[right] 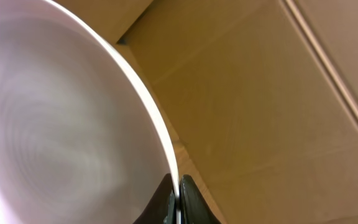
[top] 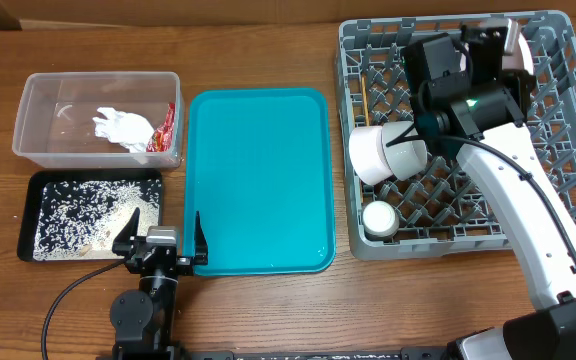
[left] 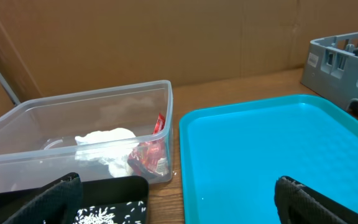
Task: Sort waste into correct bins and load items into the dishwasher
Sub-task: 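Lift the white plate and stand it upright in the dish rack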
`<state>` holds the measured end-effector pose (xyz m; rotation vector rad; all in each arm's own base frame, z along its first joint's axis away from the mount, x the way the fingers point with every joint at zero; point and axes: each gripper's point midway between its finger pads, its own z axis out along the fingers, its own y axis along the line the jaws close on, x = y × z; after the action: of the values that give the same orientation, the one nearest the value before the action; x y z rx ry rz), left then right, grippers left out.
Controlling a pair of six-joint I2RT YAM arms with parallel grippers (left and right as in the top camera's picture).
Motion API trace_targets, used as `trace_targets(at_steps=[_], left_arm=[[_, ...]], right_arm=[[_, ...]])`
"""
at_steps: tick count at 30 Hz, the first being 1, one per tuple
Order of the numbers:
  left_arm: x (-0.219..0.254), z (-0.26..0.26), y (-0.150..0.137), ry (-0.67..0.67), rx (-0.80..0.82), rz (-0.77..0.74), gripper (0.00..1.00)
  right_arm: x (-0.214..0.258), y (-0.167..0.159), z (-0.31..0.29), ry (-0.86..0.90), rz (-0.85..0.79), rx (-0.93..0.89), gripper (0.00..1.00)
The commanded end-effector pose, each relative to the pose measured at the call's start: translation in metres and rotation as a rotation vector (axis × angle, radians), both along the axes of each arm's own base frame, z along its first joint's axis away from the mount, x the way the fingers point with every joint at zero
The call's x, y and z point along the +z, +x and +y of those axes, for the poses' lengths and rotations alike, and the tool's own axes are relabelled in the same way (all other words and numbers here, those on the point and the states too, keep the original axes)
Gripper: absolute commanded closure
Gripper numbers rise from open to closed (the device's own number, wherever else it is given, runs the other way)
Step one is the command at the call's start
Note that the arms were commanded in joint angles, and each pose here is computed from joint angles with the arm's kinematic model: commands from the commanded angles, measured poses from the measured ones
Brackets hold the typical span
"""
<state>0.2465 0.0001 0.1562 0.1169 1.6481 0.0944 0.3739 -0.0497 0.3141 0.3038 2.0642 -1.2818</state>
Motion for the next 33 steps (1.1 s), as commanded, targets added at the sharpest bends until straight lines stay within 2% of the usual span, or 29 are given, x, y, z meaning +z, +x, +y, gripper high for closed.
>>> trace_targets(at_steps=[1,5,10,21,23,25,26,27,29,33], left_arm=[[0.000,-0.001,0.000,0.018,-0.009,-0.004,0.00],[0.000,-0.001,0.000,0.018,-0.009,-0.004,0.00],[0.000,-0.001,0.000,0.018,-0.009,-0.005,0.00],[0.000,-0.001,0.000,0.018,-0.009,-0.004,0.00],[0.000,-0.001,0.000,0.018,-0.009,-0.005,0.00],[0.000,-0.001,0.000,0.018,-0.009,-0.004,0.00],[0.000,-0.001,0.000,0.018,-0.009,-0.004,0.00],[0.000,-0.001,0.000,0.018,-0.009,-0.004,0.00],[0.000,-0.001,0.000,0.018,-0.009,-0.005,0.00],[0.000,-0.001,0.000,0.018,-0.009,-0.004,0.00]], right_arm=[[-0.013,-0.005,-0.001,0.055,-0.058,-0.031,0.96],[-0.050,-0.003,0.004,0.105,-0.002,-0.007,0.96],[-0.074,-0.002,0.002,0.062,0.026,0.001,0.96],[-0.097,0.005,0.012,0.148,0.064,0.052,0.94],[-0.099,0.003,0.012,0.151,0.070,0.048,0.77],[-0.093,0.000,0.011,0.109,0.069,0.039,0.44],[-0.087,-0.001,0.010,0.076,0.060,0.031,0.22],[-0.080,-0.002,0.009,0.035,0.044,0.023,0.09],[-0.063,-0.005,0.012,-0.029,0.014,0.016,0.01],[-0.045,-0.007,0.036,0.047,-0.023,0.101,0.01]])
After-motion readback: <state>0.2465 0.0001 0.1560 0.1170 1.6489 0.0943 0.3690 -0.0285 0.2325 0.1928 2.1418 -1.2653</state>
